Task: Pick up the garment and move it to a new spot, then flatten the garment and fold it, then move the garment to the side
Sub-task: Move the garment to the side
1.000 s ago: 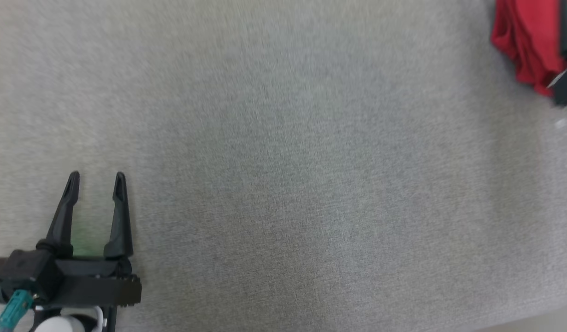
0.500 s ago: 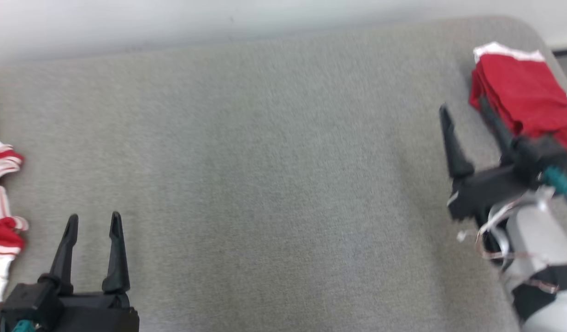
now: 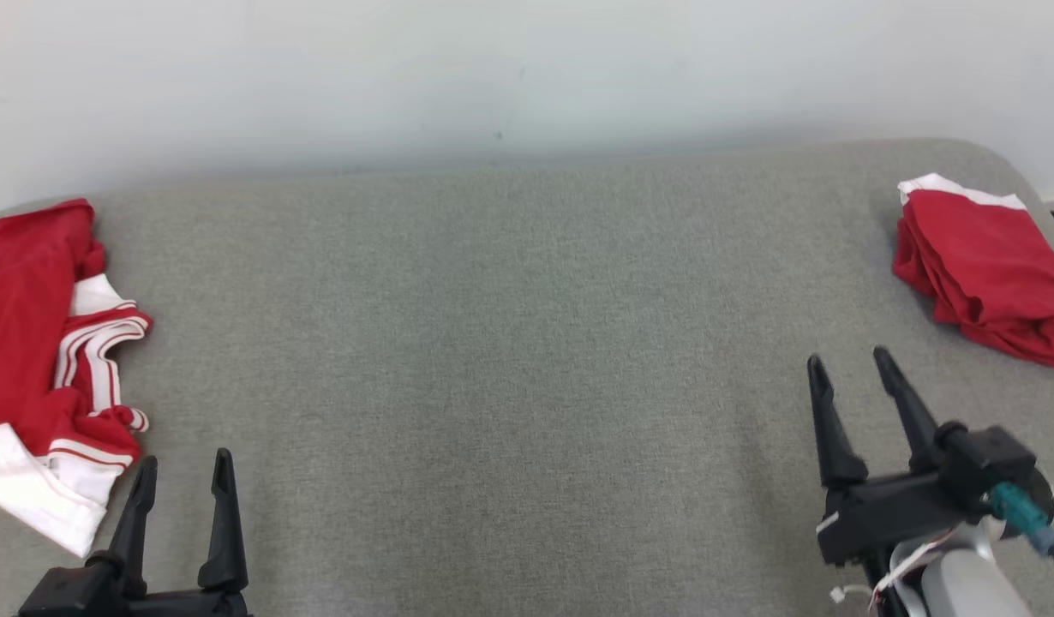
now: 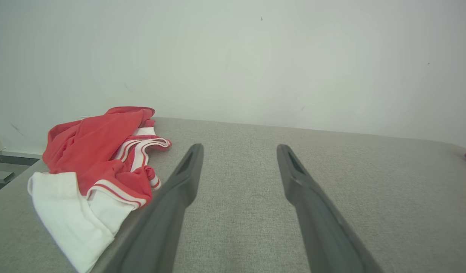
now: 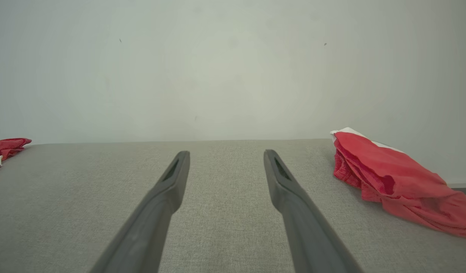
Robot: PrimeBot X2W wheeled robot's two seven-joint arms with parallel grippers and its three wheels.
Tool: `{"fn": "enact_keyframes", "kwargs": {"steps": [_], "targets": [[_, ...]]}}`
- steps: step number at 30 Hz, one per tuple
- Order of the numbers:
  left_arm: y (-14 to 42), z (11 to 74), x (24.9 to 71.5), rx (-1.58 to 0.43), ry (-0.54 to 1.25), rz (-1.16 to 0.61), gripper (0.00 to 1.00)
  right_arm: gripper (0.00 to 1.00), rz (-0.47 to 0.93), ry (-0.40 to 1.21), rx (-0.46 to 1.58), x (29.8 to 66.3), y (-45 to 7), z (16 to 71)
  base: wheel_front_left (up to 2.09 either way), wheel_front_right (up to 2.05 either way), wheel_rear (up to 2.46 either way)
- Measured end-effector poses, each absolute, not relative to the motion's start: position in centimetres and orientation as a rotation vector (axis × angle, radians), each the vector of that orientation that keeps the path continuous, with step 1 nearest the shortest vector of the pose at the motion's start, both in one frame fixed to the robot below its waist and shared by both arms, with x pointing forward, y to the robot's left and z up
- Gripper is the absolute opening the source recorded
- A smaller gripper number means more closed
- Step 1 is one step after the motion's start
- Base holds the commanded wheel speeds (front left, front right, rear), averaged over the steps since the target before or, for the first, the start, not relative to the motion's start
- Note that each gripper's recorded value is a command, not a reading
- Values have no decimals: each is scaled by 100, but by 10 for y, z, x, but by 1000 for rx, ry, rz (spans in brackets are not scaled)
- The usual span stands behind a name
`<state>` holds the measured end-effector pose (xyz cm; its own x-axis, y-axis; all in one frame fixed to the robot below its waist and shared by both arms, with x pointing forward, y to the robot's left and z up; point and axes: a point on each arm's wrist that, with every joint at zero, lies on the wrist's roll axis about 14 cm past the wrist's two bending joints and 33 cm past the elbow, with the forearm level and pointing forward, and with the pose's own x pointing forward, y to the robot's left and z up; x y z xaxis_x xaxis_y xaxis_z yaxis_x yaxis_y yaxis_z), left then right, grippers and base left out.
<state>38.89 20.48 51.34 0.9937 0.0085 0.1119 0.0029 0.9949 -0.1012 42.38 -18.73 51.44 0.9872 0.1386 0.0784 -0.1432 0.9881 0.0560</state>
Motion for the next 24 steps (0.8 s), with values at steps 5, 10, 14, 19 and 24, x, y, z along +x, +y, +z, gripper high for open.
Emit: {"fn": "enact_keyframes", "kwargs": {"steps": [5, 10, 14, 19, 24], "targets": [[211, 519, 379, -101, -128, 21, 100, 100, 158, -70, 95, 406, -171, 511, 0, 0, 0], [214, 521, 375, -103, -134, 28, 100, 100, 167, -77, 115, 398, -162, 514, 0, 0, 0], [213, 523, 373, -107, -139, 27, 100, 100, 163, -84, 121, 393, -161, 516, 0, 0, 0], [214, 523, 371, -100, -136, 28, 100, 100, 159, -85, 121, 388, -162, 517, 0, 0, 0], [214, 522, 370, -98, -134, 24, 100, 100, 155, -77, 124, 385, -163, 514, 0, 0, 0]]}}
